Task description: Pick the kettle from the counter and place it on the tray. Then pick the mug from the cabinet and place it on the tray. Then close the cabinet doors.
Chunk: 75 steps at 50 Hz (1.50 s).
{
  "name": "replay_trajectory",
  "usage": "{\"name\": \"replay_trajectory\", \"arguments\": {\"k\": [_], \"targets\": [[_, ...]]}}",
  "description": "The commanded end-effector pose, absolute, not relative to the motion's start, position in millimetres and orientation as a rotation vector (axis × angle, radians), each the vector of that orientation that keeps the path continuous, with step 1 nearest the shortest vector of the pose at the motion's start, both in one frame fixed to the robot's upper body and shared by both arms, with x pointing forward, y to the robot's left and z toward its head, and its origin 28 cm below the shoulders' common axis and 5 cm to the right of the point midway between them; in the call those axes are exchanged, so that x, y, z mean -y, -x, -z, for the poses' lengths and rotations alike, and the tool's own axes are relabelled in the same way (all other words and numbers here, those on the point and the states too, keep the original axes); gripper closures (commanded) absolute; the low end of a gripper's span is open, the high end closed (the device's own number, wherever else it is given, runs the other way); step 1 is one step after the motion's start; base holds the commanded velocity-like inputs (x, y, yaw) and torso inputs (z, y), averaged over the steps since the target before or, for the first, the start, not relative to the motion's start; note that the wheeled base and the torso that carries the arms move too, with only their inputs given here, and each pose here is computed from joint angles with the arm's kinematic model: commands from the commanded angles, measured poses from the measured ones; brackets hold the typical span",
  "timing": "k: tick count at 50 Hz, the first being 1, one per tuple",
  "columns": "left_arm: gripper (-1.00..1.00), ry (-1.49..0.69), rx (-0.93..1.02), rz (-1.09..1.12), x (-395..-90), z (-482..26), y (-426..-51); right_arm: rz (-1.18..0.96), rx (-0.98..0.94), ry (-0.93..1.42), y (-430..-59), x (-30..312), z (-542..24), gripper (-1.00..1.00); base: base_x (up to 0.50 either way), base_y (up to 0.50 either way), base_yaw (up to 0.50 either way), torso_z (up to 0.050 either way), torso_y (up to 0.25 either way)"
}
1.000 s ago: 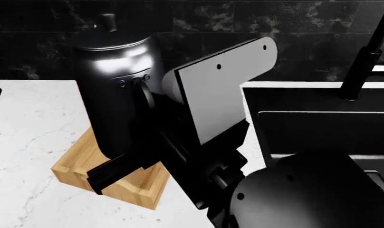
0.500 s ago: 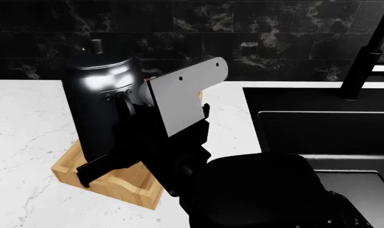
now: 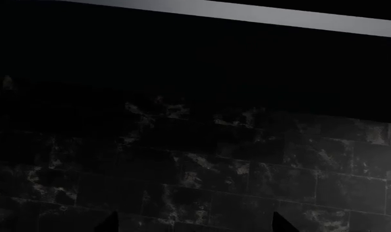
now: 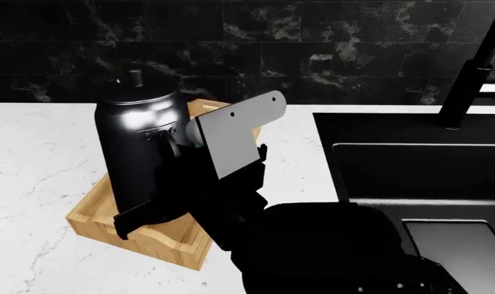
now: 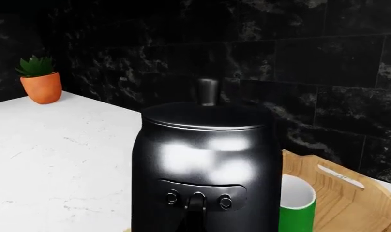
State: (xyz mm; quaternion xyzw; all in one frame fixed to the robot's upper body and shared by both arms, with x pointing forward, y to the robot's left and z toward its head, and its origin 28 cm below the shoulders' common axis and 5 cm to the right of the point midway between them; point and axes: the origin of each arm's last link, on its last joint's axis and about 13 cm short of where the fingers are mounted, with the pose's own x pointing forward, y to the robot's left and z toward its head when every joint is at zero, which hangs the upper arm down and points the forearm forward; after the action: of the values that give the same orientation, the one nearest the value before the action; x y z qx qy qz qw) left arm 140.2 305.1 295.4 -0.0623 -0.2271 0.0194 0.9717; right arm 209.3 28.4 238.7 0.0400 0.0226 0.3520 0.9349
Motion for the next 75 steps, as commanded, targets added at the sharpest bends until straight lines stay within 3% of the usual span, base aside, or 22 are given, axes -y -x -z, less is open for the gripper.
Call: {"name": "replay_trajectory", "arguments": {"k": [1,27,28,53,75], "targets": [[-1.00,0.129,0.455,-0.042,-306,-293,-140,-0.706,-0.055,-0.089,-215,-26,-230,1.00,0.00,0.00,0.00,0.000,0.010],[-1.00,0.138,0.448,-0.046,-307,-290,-141,-0.715,-0.115,-0.098,-215,-24,-211,1.00,0.00,0.00,0.00,0.000,0.000],[-1.00,0.138,0.448,-0.046,-307,-291,-141,-0.714,-0.120,-0.097,-215,-23,-210,-1.00,0.00,0.00,0.00,0.000,0.000],[-1.00,0.145,0.446,-0.049,-307,-290,-141,-0.741,-0.119,-0.030,-179,-10,-211,-1.00,0.00,0.00,0.00,0.000,0.000],[-1.00,0.153,0.453,-0.042,-306,-293,-139,-0.593,0.170,-0.049,-157,32,-275,-1.00,0.00,0.00,0.00,0.000,0.000]]}}
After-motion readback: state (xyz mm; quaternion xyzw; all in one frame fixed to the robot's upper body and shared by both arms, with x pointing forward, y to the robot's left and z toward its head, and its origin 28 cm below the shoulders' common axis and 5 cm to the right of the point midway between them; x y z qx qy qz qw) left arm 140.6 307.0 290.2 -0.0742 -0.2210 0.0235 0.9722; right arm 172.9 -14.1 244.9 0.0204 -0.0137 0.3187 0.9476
